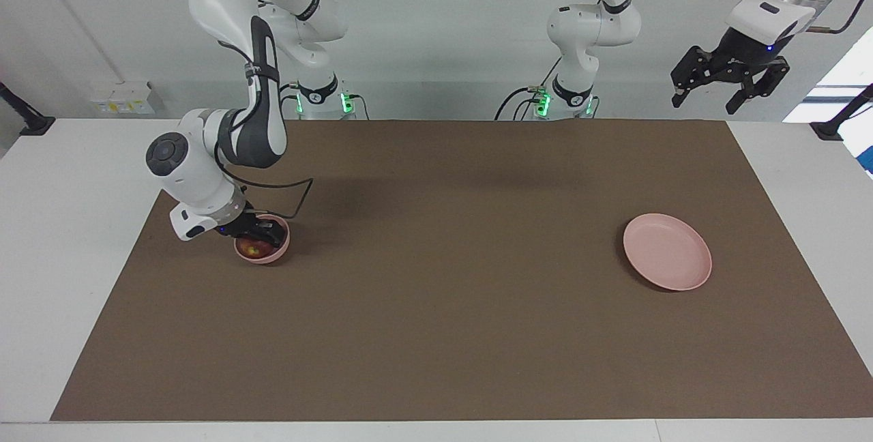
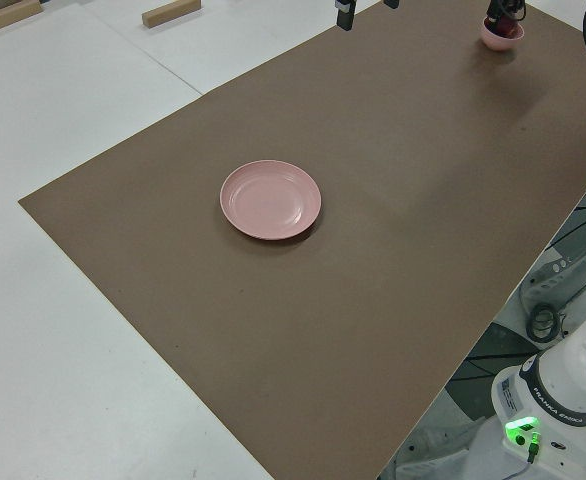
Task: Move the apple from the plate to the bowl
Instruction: 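Lower the apple into the small cup while the left gripper withdraws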
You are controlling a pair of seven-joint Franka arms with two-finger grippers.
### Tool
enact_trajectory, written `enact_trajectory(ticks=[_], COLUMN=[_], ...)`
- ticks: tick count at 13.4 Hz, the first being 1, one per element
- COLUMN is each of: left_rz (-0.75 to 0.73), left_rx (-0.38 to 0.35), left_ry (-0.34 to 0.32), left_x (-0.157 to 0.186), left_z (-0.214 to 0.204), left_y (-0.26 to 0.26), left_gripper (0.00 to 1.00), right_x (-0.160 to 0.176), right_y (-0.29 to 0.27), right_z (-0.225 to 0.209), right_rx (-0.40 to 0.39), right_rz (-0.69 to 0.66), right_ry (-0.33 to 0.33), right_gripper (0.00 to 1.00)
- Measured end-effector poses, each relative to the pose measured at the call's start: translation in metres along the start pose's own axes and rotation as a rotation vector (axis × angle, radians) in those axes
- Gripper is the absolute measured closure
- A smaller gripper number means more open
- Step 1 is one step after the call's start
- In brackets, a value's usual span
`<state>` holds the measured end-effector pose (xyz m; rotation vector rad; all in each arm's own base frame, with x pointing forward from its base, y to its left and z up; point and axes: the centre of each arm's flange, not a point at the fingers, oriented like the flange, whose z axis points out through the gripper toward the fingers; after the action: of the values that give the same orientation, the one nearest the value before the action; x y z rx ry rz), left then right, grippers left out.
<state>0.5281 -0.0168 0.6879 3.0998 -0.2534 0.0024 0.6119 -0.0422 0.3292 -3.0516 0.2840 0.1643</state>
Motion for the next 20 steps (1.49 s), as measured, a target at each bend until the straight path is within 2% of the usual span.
enact_trajectory(ticks=[12,14,15,20], left_rz=[0.0,0.0,0.0,0.0], left_rx=[0.0,0.0,0.0,0.0], left_ry=[0.0,0.0,0.0,0.0], left_x=[0.0,0.0,0.0,0.0], left_z=[0.0,0.0,0.0,0.0], left_y=[0.0,0.0,0.0,0.0], left_gripper=[0.0,0.0,0.0,0.0], right_x=[0.0003,0.0004,0.0004,0.0005], right_y=[0.0003,0.0003,0.0003,0.0004], right_z=[0.0029,0.0031,0.003,0.003], right_rx=[-0.001,-0.001,-0.001,-0.001], right_rz=[0.001,0.001,0.001,0.001], right_ry=[-0.004,-0.004,-0.004,-0.003], right_gripper=[0.19,0.16,0.09,0.03])
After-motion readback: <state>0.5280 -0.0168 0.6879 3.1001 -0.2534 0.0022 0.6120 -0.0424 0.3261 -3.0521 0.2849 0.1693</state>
